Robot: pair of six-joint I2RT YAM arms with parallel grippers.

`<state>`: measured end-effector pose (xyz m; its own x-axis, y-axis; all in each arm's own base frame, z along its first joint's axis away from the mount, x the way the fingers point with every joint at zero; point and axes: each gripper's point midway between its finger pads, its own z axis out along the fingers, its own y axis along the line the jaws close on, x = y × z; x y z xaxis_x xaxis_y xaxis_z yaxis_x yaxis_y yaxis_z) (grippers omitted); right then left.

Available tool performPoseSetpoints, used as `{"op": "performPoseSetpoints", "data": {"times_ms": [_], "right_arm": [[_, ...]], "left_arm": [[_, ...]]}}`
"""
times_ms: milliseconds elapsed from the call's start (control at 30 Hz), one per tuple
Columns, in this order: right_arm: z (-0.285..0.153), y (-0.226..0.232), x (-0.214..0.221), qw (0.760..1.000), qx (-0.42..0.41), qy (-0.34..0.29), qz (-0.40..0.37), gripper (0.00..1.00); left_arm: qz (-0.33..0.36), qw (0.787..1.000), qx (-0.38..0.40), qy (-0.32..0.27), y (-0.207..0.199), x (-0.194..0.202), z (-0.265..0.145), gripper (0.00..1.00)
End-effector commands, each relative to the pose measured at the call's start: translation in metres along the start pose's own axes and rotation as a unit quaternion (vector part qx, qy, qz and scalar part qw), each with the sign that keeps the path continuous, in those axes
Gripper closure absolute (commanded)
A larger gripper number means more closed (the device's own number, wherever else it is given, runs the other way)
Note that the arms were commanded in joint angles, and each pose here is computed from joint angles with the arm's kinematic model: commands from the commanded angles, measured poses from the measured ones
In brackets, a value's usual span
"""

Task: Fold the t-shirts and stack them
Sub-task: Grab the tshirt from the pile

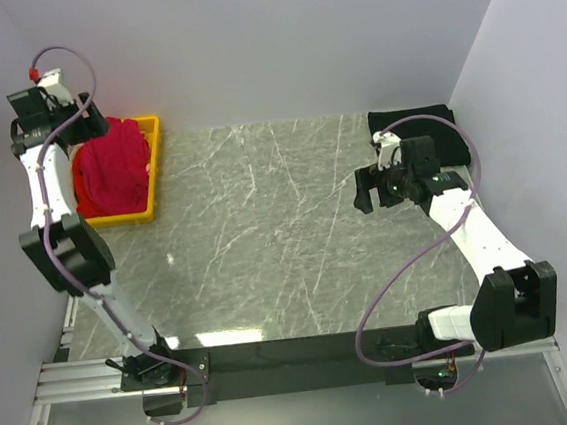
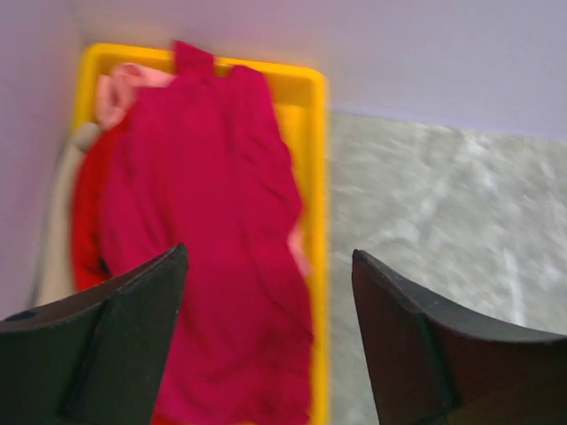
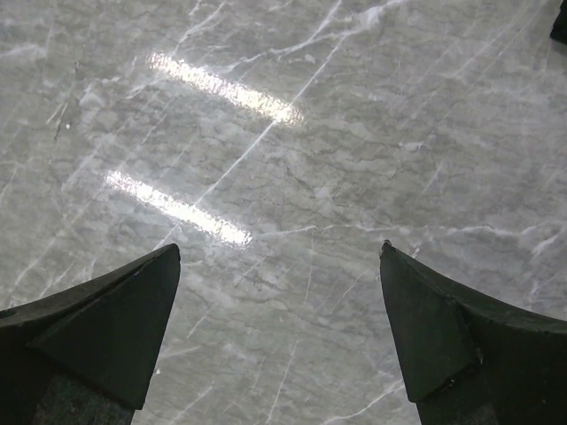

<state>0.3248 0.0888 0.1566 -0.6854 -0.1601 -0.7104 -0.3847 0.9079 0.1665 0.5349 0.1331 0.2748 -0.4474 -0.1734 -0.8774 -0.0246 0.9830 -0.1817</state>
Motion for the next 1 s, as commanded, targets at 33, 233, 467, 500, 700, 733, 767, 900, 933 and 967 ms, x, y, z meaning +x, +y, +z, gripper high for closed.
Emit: {"op": "performPoseSetpoints", "data": {"times_ms": [33, 233, 467, 500, 700, 733, 767, 900, 933, 967], "right_arm": [[0.004, -0.002, -0.012, 1.000, 0.003, -0.003, 0.006, 0.00], [0.015, -0.005, -0.004, 1.000, 0.000, 0.020, 0.010, 0.00], [0.021, -0.007, 0.002, 0.999, 0.000, 0.035, 0.014, 0.00], [0.021, -0.007, 0.002, 0.999, 0.000, 0.036, 0.014, 0.00], [0.019, -0.007, 0.005, 0.999, 0.002, 0.033, 0.015, 0.00], [0.019, -0.007, 0.006, 0.999, 0.002, 0.034, 0.015, 0.00], [0.018, -0.007, 0.005, 0.999, 0.002, 0.034, 0.015, 0.00], [0.016, -0.007, 0.004, 0.999, 0.004, 0.031, 0.013, 0.00], [0.016, -0.007, 0.004, 0.999, 0.007, 0.030, 0.014, 0.00], [0.016, -0.009, 0.003, 0.999, 0.009, 0.028, 0.014, 0.00]], "left_arm": [[-0.024, 0.999, -0.041, 0.009, 0.050, 0.001, 0.033, 0.24], [0.001, 0.996, -0.082, 0.026, 0.091, 0.025, 0.062, 0.28], [-0.002, 0.995, -0.081, 0.063, 0.100, 0.064, 0.079, 0.48], [-0.002, 0.995, -0.079, 0.064, 0.099, 0.065, 0.080, 0.52], [0.000, 0.997, -0.066, 0.043, 0.091, 0.041, 0.073, 0.82], [-0.001, 0.997, -0.066, 0.041, 0.091, 0.038, 0.072, 0.82], [0.000, 0.997, -0.066, 0.043, 0.090, 0.038, 0.071, 0.84], [0.008, 0.996, -0.079, 0.046, 0.094, 0.037, 0.068, 0.91], [0.010, 0.995, -0.082, 0.046, 0.096, 0.037, 0.066, 1.00], [0.007, 0.996, -0.083, 0.043, 0.096, 0.035, 0.065, 1.00]]}}
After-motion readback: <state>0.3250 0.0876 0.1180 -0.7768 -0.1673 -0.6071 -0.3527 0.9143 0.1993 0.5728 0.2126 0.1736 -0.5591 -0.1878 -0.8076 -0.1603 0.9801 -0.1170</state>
